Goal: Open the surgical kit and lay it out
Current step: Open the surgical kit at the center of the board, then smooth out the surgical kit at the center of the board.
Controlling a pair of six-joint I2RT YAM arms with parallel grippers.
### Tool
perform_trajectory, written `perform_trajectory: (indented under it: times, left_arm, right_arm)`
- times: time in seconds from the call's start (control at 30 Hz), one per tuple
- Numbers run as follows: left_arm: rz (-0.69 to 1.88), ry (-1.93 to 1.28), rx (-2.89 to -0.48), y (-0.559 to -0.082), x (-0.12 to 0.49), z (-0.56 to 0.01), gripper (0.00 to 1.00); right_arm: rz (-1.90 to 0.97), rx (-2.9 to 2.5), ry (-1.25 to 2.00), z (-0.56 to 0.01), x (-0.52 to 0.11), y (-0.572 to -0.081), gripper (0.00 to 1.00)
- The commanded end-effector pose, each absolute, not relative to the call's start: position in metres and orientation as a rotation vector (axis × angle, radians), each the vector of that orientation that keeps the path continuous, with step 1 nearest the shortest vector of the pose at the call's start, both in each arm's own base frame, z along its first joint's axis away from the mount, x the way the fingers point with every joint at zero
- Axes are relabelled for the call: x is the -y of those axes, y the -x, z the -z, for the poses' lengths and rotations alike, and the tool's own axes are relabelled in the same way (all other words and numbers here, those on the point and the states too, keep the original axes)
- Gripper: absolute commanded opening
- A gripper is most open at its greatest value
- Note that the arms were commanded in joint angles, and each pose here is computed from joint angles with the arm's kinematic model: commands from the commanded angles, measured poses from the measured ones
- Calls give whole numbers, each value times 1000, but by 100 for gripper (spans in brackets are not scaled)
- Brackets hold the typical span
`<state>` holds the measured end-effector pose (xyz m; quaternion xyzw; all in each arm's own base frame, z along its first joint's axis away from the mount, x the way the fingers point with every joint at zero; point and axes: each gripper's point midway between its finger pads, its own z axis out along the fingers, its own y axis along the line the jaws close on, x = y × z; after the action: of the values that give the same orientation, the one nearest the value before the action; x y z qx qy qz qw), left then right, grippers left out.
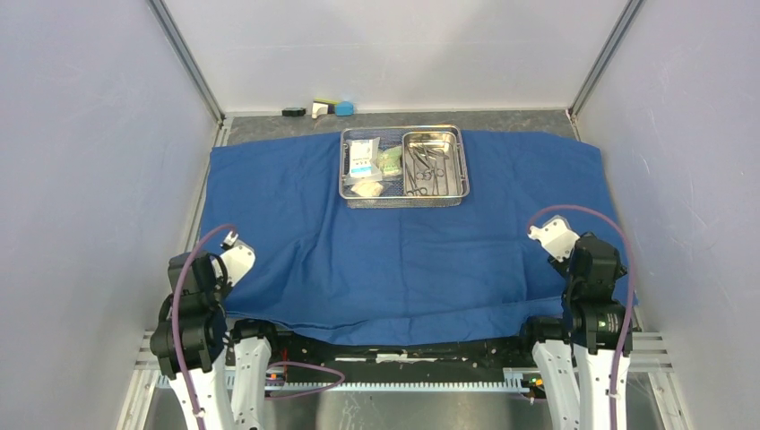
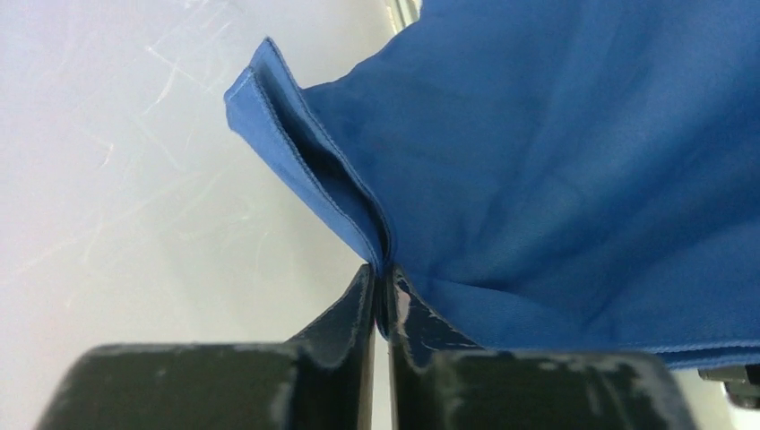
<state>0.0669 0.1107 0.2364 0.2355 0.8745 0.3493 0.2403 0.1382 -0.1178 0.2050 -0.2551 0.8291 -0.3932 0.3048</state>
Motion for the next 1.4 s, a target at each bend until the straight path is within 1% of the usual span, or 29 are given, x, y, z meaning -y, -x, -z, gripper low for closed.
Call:
perform_trajectory:
  times: [0.0, 0.1, 0.17, 0.23, 0.27, 0.37, 0.43, 0.53, 0.7, 0.8, 0.9, 0.97, 1.07, 1.2, 1.37]
  left_arm:
    - [-946, -815, -2497, -52, -111, -232, 23]
    - [-850, -878, -2531, -47, -101, -232, 59]
    - [-789, -905, -2523, -49, -94, -239, 74]
    - [-750, -912, -2488, -54, -88, -253, 85]
    - [-728, -909, -2468, -58, -85, -259, 91]
    - [-631, -869, -2421, -79, -74, -281, 99]
    - [-531, -817, -2388, -104, -64, -289, 100]
    - [-328, -721, -2337, -156, -46, -290, 100]
    - [0, -459, -2268, -263, -23, -283, 100]
    - [129, -308, -2244, -324, -17, -274, 100]
    - [171, -212, -2229, -379, -10, -256, 100]
    - [155, -167, -2246, -412, -6, -236, 100]
    - [151, -124, -2306, -455, 0, -195, 97]
    - [146, -73, -2381, -496, 1, -153, 93]
    - [100, -109, -2453, -520, -6, -115, 91]
  right_arm:
    - [863, -2175, 788, -211, 94, -149, 69]
    - [774, -2165, 858, -214, 82, -155, 86]
    - [716, -2143, 888, -221, 73, -162, 94]
    - [654, -2113, 907, -232, 64, -170, 98]
    - [619, -2100, 914, -237, 59, -175, 98]
    - [495, -2050, 929, -252, 40, -195, 98]
    - [432, -2015, 912, -262, 31, -212, 98]
    - [360, -1964, 858, -272, 21, -247, 98]
    - [277, -1922, 712, -271, 16, -318, 98]
    - [200, -1926, 625, -257, 8, -358, 98]
    - [160, -1924, 555, -238, -2, -396, 98]
    - [167, -1939, 526, -221, -10, -422, 97]
    - [185, -1976, 461, -193, -15, -459, 95]
    - [246, -2030, 360, -168, -3, -501, 93]
    - [269, -2080, 352, -138, 1, -529, 90]
